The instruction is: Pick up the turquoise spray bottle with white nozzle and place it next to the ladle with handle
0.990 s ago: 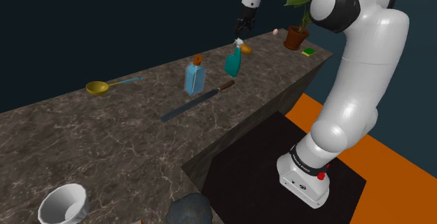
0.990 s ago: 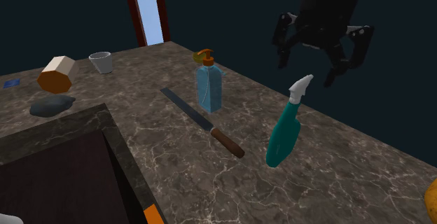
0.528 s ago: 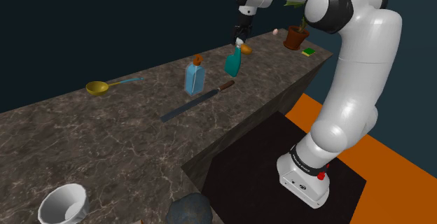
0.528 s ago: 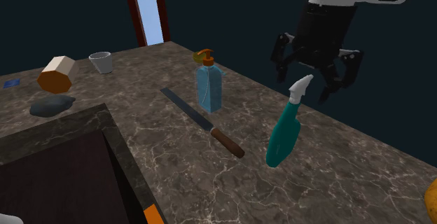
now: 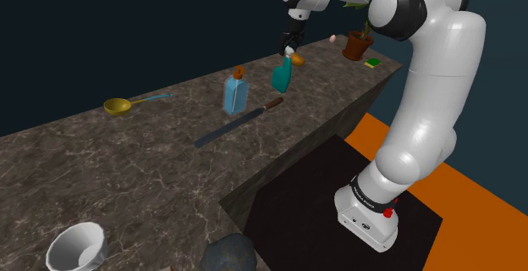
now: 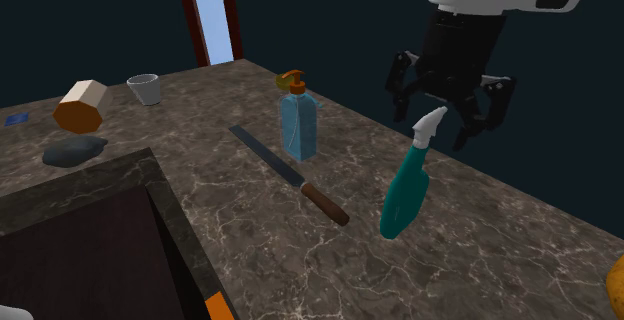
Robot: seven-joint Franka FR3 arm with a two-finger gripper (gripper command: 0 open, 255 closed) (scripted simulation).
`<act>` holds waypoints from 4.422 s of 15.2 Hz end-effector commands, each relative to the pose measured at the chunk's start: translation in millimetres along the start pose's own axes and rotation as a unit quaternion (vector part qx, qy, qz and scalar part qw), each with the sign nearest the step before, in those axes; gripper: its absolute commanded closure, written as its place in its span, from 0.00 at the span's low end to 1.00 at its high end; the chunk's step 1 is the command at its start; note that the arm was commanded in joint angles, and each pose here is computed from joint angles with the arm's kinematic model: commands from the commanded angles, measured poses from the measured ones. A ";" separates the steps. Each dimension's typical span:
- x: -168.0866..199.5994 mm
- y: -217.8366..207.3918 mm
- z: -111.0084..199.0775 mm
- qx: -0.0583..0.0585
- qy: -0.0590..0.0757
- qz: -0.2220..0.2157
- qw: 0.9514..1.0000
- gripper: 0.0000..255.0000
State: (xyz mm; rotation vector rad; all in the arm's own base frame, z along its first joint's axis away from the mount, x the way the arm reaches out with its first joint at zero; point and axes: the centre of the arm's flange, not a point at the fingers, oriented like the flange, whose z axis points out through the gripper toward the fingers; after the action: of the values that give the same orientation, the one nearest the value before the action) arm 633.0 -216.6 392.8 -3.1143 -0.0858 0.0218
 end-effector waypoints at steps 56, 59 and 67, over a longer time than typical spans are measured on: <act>-9.3 -293.5 -116.7 0.000 0.000 0.000 1.000 1.00; -10.4 -333.0 -115.8 0.000 0.000 0.000 1.000 1.00; -13.2 -438.6 -113.2 0.000 0.000 0.000 1.000 1.00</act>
State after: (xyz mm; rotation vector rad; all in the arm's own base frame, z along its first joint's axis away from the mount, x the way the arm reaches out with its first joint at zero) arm 602.8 202.6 516.7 -3.1144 -0.0873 0.0223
